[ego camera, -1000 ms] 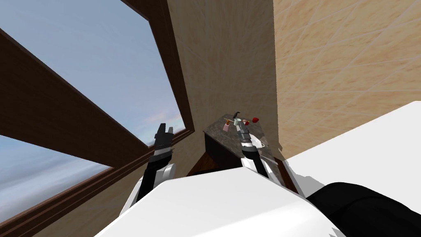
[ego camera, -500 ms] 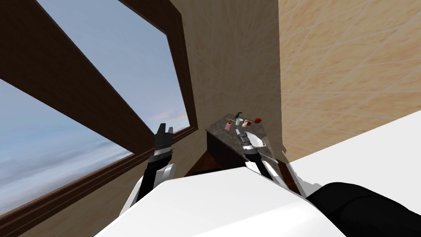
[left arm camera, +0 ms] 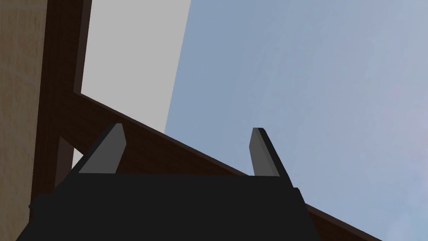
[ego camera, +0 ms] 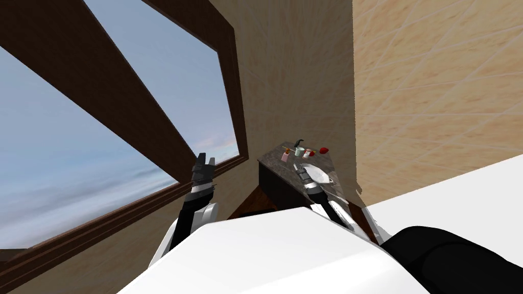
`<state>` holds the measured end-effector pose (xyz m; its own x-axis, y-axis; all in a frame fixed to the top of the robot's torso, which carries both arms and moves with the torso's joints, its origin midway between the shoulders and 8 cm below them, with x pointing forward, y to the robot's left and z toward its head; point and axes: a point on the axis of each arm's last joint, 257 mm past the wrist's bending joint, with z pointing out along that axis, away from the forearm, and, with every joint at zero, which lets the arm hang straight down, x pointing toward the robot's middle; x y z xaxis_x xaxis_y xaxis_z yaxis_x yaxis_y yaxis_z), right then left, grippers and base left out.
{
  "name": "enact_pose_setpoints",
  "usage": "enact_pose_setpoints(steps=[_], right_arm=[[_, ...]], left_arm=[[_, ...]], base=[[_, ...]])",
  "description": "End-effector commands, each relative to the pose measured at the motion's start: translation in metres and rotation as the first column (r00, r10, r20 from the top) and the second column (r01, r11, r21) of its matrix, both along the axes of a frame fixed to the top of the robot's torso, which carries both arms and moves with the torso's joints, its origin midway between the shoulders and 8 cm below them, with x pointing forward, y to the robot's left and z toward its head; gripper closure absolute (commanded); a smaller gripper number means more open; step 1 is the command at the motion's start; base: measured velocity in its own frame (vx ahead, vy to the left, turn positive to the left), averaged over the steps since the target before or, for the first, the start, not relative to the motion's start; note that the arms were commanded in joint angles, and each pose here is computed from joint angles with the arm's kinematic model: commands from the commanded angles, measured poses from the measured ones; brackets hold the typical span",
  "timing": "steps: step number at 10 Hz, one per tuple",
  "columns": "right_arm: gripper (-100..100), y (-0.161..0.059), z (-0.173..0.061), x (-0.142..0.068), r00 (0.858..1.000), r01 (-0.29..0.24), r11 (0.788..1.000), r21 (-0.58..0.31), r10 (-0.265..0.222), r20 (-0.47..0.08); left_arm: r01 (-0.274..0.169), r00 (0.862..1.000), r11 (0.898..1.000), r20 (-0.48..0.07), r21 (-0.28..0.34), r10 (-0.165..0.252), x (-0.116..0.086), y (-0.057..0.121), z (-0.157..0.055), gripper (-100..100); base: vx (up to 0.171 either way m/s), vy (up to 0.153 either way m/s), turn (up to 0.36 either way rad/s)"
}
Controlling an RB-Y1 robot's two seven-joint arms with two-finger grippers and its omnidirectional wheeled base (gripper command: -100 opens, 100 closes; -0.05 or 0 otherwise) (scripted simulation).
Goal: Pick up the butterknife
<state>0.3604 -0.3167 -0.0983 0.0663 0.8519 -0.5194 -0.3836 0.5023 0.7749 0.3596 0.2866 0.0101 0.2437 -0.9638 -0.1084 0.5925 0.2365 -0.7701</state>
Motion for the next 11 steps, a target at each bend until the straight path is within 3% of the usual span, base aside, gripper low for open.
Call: enact_pose_setpoints(steps=[1, 3, 6, 8, 11], right_arm=[[-100, -0.002, -0.006, 0.001, 1.000, -0.008, 1.000, -0.024, 0.008, -0.020], [-100, -0.015, -0.033, 0.001, 0.996, -0.025, 0.995, -0.092, 0.016, -0.092], [-100, -0.023, -0.049, 0.000, 0.990, -0.046, 0.988, -0.146, 0.025, -0.139], [-100, -0.040, -0.076, -0.003, 0.977, -0.065, 0.976, -0.210, 0.019, -0.213], [-100, -0.050, -0.089, -0.004, 0.966, -0.096, 0.958, -0.270, 0.024, -0.259]], left_arm=[[0.000, 1.000, 1.000, 0.000, 0.000, 0.000, 0.000, 0.000, 0.000, 0], [0.000, 1.000, 1.000, 0.000, 0.000, 0.000, 0.000, 0.000, 0.000, 0], [0.000, 1.000, 1.000, 0.000, 0.000, 0.000, 0.000, 0.000, 0.000, 0], [0.000, 1.000, 1.000, 0.000, 0.000, 0.000, 0.000, 0.000, 0.000, 0], [0.000, 1.000, 1.000, 0.000, 0.000, 0.000, 0.000, 0.000, 0.000, 0]], base=[[-0.023, 0.006, 0.055], [-0.033, 0.008, 0.152], [-0.024, 0.001, 0.073], [-0.018, -0.002, 0.159], [-0.012, -0.005, 0.091]])
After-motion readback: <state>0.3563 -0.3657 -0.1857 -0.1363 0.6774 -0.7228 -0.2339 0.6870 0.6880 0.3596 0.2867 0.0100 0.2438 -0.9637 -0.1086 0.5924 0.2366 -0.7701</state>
